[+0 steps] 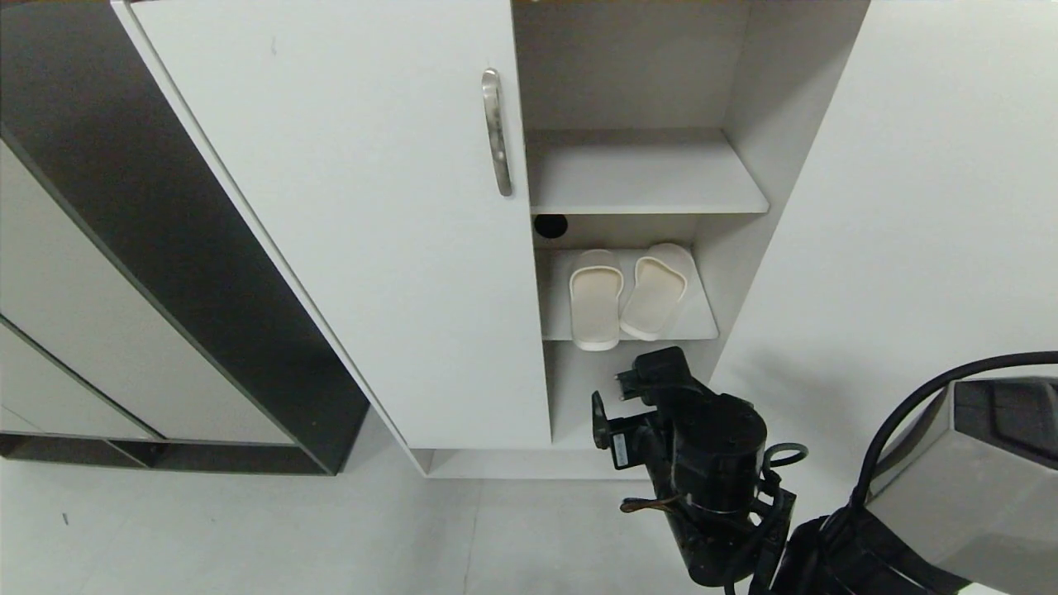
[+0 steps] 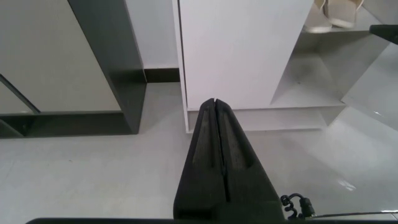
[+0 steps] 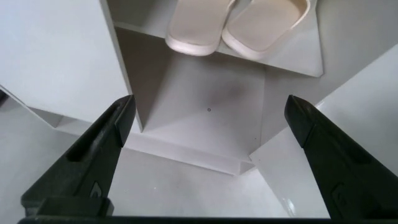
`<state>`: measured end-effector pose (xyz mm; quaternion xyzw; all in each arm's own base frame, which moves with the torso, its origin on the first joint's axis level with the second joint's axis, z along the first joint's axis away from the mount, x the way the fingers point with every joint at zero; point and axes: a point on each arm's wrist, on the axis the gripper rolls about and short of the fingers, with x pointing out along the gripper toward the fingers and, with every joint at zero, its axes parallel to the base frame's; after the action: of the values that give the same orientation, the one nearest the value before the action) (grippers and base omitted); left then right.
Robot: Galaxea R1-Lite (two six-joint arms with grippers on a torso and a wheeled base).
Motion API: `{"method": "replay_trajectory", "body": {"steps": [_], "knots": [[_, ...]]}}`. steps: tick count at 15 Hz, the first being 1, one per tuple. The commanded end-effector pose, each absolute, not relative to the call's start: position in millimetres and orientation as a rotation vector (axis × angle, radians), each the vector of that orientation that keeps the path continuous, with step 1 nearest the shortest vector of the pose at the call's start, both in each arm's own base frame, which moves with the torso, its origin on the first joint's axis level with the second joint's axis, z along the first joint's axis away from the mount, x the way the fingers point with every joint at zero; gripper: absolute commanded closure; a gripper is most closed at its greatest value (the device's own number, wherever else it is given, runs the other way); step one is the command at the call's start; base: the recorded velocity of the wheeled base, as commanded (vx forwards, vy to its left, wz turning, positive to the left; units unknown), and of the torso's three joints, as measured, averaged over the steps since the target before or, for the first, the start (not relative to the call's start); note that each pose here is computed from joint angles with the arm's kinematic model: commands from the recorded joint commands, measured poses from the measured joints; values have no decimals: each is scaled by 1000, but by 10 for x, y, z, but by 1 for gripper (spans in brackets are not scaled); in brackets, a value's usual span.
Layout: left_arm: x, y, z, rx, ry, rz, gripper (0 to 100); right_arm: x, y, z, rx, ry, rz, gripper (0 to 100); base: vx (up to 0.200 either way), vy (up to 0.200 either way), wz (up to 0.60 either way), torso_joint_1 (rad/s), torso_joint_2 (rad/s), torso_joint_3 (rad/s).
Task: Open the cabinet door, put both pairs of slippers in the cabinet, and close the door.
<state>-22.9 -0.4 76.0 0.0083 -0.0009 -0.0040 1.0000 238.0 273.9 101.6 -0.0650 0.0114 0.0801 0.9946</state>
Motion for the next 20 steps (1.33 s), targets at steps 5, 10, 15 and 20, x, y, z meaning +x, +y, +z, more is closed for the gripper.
{"method": "replay_trajectory", "body": {"steps": [5,10,15,20], "knots": [[-228,-4,759,17,0,-9,100,2378,2729,1004,-135,27,160,0,0,0,0,0,0,186],[-229,-4,759,17,-2,-8,100,2378,2729,1004,-127,28,159,0,0,0,0,4,3,200],[-229,-4,759,26,-2,-9,100,2283,2643,1095,-99,26,250,0,0,0,0,0,2,112],[-229,-4,759,18,-2,-9,100,2191,2589,1080,-91,49,323,0,0,0,0,0,0,0]]}}
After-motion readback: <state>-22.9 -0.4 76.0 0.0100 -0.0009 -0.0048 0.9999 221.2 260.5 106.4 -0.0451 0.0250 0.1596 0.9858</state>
